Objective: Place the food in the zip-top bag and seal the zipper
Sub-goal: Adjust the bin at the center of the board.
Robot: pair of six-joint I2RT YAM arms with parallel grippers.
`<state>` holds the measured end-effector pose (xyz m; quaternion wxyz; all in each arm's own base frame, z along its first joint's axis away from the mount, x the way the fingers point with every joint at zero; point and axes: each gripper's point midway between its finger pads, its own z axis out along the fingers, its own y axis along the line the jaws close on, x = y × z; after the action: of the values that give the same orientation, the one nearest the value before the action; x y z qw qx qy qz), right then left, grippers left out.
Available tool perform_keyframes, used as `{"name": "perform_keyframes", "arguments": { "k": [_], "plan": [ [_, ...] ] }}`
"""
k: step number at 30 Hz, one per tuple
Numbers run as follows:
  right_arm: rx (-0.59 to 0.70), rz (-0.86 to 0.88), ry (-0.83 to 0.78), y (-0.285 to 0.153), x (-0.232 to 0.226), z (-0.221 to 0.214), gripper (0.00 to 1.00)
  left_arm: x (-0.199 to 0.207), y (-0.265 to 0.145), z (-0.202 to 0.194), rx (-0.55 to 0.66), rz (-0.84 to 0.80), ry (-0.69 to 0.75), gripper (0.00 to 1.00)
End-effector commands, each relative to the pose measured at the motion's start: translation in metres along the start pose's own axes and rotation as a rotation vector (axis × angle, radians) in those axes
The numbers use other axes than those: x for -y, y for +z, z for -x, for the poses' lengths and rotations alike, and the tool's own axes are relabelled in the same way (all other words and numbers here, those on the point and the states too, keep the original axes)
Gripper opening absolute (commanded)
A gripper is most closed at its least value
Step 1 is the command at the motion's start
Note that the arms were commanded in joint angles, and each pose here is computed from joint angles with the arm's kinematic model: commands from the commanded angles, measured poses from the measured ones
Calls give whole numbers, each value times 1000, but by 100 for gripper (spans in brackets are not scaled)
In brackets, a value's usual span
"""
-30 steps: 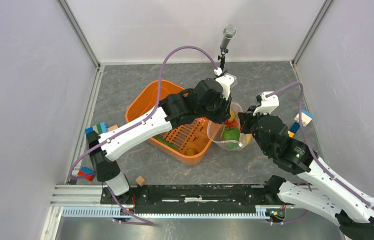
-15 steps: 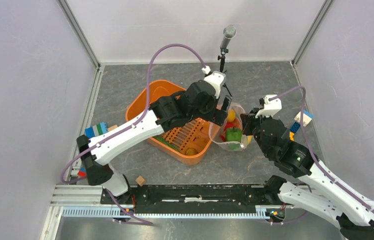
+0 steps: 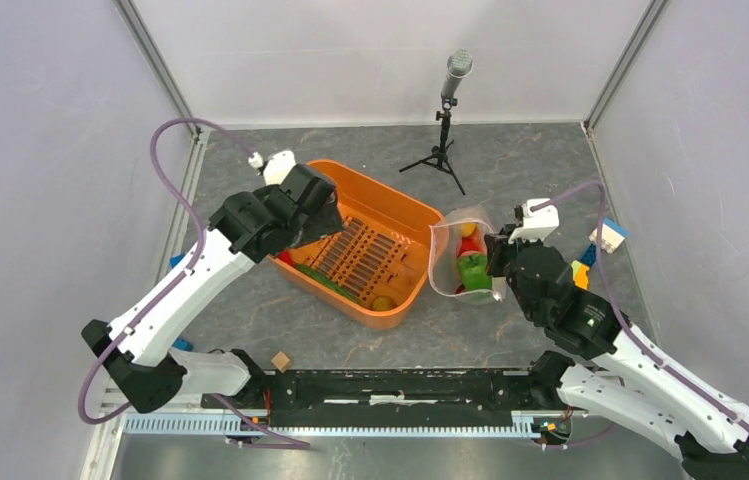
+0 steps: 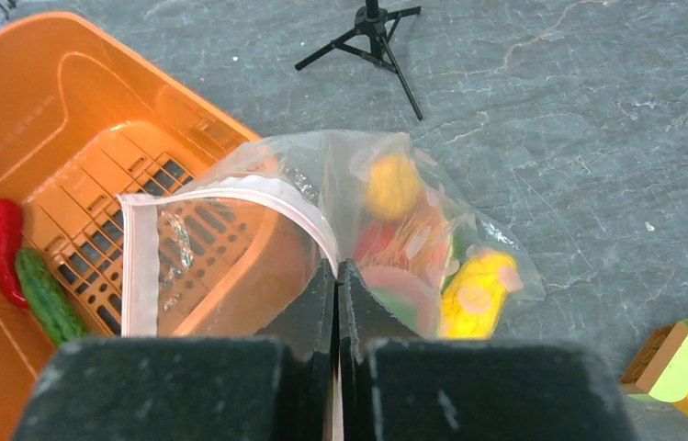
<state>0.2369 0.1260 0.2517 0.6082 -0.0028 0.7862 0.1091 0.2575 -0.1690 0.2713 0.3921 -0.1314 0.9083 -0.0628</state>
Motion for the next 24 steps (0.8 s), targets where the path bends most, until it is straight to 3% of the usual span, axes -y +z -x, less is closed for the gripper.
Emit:
{"name": "perform_keyframes", "arguments": {
  "k": [1, 5, 9, 16, 20, 24],
  "plan": [
    [43, -5, -19, 2, -3, 20, 0, -52, 0, -18, -49, 192, -219, 100],
    [42, -6, -21, 1, -2, 19, 0, -85, 1, -34, -75, 294, -358, 100],
    [47, -10, -20, 2, -1, 19, 0, -90, 17, -46, -139, 284, -408, 100],
    [43, -16, -34, 3, 0, 19, 0, -64, 79, -41, -179, 112, -380, 99],
    [42, -22, -42, 2, 2, 19, 0, -71, 112, 5, -109, 85, -335, 96],
    [33, -32, -56, 3, 4, 17, 0, -88, 147, 51, -124, 118, -164, 98]
  ]
}}
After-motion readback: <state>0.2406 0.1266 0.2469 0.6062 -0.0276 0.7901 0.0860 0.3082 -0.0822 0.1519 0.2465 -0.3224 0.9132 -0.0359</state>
